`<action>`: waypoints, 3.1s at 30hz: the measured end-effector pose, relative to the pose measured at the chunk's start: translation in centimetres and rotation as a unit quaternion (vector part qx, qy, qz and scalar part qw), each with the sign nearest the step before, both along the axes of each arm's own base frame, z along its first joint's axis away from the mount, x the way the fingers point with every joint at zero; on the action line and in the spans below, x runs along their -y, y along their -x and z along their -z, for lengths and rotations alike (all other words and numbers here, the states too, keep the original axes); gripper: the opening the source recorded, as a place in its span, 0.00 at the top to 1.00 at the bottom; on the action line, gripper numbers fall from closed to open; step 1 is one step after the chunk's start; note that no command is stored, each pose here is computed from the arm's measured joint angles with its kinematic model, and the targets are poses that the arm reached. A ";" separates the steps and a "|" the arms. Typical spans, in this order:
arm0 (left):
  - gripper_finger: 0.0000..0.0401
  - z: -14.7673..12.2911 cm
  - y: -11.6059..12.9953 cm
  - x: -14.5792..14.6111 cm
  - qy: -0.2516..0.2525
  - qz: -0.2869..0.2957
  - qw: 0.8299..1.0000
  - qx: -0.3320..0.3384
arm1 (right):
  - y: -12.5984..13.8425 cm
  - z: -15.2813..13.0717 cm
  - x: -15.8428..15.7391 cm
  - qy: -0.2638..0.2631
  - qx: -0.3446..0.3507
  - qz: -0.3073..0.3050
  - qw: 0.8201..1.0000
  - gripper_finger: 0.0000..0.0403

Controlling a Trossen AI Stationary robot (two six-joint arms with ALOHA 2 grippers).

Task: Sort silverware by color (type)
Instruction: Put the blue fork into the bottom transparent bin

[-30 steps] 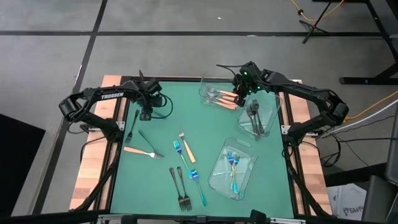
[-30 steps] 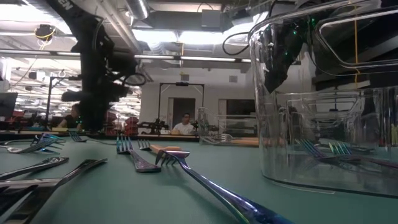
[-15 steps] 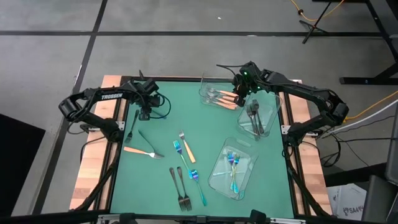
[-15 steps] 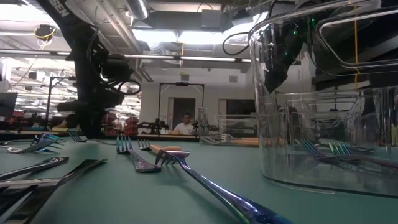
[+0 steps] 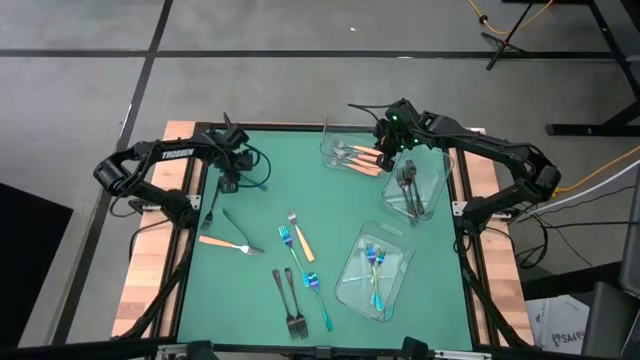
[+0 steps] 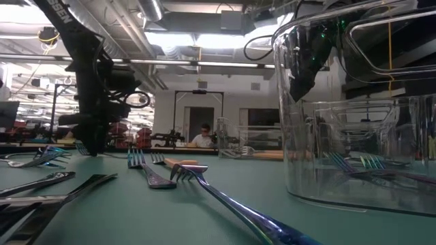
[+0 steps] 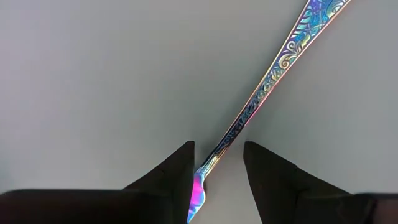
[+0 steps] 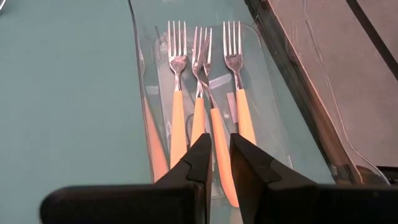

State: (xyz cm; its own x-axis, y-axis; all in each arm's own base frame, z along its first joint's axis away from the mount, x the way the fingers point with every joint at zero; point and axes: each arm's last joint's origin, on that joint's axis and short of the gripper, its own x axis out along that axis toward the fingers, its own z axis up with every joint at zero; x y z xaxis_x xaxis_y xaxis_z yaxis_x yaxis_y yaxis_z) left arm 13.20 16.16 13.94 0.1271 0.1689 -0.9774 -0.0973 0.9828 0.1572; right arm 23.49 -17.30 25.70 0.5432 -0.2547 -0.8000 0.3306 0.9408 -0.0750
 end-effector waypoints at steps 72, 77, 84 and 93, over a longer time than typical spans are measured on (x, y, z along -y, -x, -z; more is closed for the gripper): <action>0.98 -6.8 -14.3 14.3 -0.196 0.305 0.906 0.218 | -7.5 -2.4 -10.9 -0.220 0.213 -0.042 0.951 0.88; 0.98 -7.3 -14.8 15.9 -0.203 0.322 0.889 0.254 | -7.9 -1.9 -11.4 -0.244 0.205 -0.027 0.947 0.80; 0.98 -7.5 -15.0 16.5 -0.218 0.325 0.882 0.264 | -8.9 -1.8 -12.1 -0.271 0.225 -0.035 0.935 0.67; 0.98 -7.6 -15.0 16.8 -0.222 0.327 0.879 0.266 | -10.3 0.5 -12.8 -0.332 0.195 -0.009 0.923 0.65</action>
State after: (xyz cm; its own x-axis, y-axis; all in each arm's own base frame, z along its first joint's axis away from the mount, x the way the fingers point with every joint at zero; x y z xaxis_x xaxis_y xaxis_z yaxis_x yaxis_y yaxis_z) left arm 28.24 -0.60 21.50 0.7584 0.2396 -0.6062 0.2896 0.7093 0.6427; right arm 33.83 -4.47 25.25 0.8222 0.2330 -0.5193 0.1945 0.7424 0.6411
